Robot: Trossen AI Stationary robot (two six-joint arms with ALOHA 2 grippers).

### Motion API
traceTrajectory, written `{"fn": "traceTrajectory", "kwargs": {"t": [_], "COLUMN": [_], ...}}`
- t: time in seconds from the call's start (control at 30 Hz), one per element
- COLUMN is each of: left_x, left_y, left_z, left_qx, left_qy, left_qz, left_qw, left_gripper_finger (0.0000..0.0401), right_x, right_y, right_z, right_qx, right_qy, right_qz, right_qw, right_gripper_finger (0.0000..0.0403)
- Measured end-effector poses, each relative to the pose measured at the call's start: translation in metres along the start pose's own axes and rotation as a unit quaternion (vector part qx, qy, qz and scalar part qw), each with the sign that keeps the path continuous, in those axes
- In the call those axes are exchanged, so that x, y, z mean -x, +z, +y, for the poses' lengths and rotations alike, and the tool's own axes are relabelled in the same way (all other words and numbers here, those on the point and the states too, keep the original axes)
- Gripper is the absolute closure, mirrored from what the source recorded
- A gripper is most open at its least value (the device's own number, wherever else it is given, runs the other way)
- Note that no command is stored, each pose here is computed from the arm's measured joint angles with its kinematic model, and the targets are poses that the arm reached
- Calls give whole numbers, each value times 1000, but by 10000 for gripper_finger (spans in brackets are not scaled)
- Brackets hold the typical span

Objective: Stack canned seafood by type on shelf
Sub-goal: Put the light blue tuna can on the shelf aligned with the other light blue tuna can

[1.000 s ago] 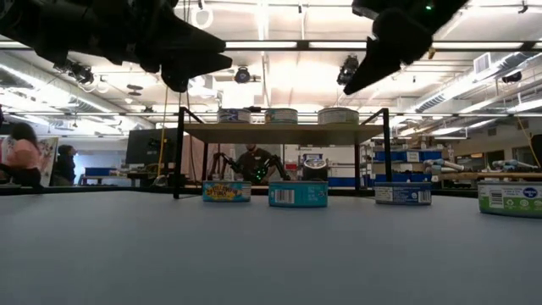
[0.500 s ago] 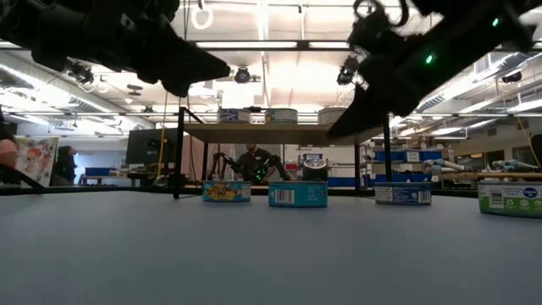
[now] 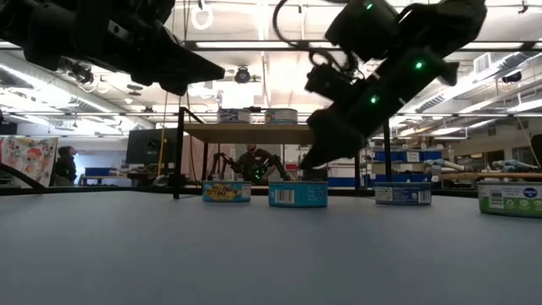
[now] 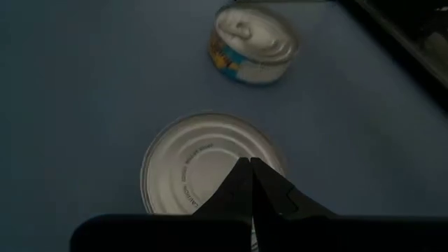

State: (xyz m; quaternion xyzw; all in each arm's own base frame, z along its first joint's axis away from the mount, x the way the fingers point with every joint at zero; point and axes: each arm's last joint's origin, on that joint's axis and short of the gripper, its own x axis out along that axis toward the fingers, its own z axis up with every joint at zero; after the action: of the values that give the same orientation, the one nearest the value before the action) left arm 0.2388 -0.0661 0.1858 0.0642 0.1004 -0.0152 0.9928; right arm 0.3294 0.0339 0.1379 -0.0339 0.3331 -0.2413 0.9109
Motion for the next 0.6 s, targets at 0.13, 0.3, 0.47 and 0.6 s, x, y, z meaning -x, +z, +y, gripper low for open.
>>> {"fn": "traceTrajectory", "kwargs": {"t": [0.13,0.3,0.47,0.6], "left_x": [0,0,-3,-9], "left_y": [-1,-1,-3,-5], "left_z": [0,-1,-3,-5], "left_qx": [-1,-4,-5,-10], "left_qy": [0,-13,-17,-21], "left_qz": [4,6,17,27], "left_qw": [1000,1000,1000,999], "left_gripper_finger": [398,398,398,398], "right_x": [-10,-10,-6,-3], "right_y": [-1,-2,-3,-4], "right_z": [0,2,7,12], "right_qx": [0,0,-10,-17], "right_qy": [31,60,105,123], "right_qz": [26,41,51,59], "right_qw": [999,997,993,990], "right_gripper_finger": [399,399,399,399]}}
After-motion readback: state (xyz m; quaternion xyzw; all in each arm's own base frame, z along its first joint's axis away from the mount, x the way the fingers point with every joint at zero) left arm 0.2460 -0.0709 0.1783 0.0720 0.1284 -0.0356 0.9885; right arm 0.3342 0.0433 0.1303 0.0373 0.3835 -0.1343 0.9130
